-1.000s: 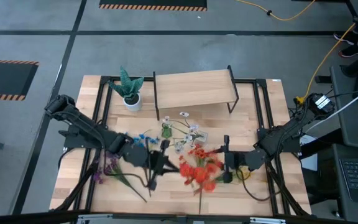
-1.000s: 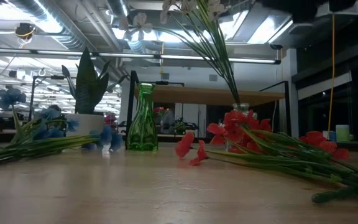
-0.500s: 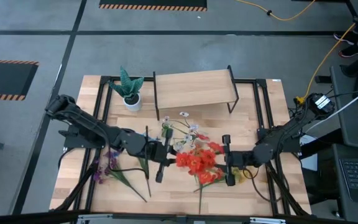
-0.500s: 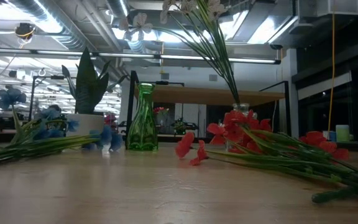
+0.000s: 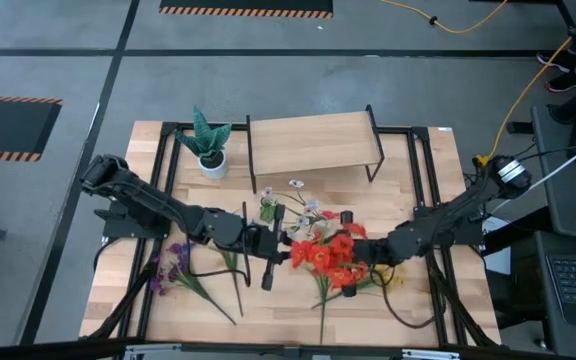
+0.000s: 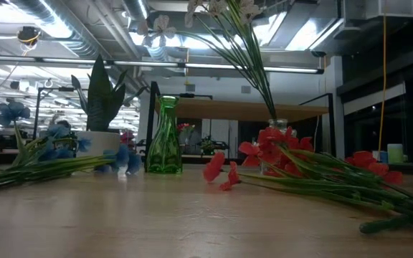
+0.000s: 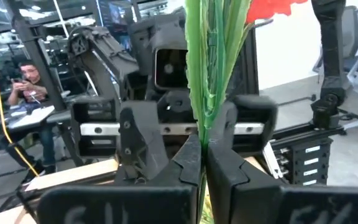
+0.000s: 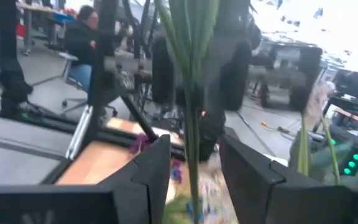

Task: Pick and place flowers into a vace then onto a shelf
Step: Put the left orange flowers into the transparent vase

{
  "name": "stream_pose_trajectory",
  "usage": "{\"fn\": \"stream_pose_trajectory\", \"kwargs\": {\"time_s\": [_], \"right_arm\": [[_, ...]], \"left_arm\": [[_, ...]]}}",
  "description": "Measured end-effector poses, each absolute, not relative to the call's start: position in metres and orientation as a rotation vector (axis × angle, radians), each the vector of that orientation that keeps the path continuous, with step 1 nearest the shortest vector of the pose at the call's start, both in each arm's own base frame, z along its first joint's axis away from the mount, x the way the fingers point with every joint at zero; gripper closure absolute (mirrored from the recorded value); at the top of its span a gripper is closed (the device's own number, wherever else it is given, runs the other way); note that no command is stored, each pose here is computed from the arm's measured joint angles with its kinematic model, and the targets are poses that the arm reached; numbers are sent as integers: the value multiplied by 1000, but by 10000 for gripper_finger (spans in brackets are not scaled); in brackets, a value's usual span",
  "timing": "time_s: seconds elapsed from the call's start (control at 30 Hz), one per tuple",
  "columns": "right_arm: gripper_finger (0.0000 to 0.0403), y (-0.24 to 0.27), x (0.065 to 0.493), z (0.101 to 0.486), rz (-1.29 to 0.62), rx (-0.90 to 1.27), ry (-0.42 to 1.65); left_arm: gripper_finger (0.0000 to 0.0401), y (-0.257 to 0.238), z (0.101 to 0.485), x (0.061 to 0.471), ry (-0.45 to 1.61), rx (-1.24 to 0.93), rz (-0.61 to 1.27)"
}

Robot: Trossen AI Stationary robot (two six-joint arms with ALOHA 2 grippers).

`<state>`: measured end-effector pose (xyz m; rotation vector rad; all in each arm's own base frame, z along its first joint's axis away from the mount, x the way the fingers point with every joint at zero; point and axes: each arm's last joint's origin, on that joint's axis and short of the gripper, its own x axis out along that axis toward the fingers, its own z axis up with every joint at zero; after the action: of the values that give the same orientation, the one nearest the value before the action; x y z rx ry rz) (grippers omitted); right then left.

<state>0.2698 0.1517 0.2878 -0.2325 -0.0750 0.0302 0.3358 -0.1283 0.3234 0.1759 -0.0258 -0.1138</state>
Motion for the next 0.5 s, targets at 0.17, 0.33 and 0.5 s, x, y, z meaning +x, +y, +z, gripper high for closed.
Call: {"fn": "stream_pose_trajectory", "kwargs": {"time_s": [0.17, 0.33, 0.5], "right_arm": [[260, 156, 283, 292, 68, -254, -46], [261, 157, 284, 291, 68, -258, -40], [294, 157, 284, 292, 64, -276, -50]], "left_arm": [[397, -124, 324, 337, -27, 173, -110], [397, -124, 324, 337, -26, 172, -108], [397, -124, 324, 337, -24, 164, -108]]}}
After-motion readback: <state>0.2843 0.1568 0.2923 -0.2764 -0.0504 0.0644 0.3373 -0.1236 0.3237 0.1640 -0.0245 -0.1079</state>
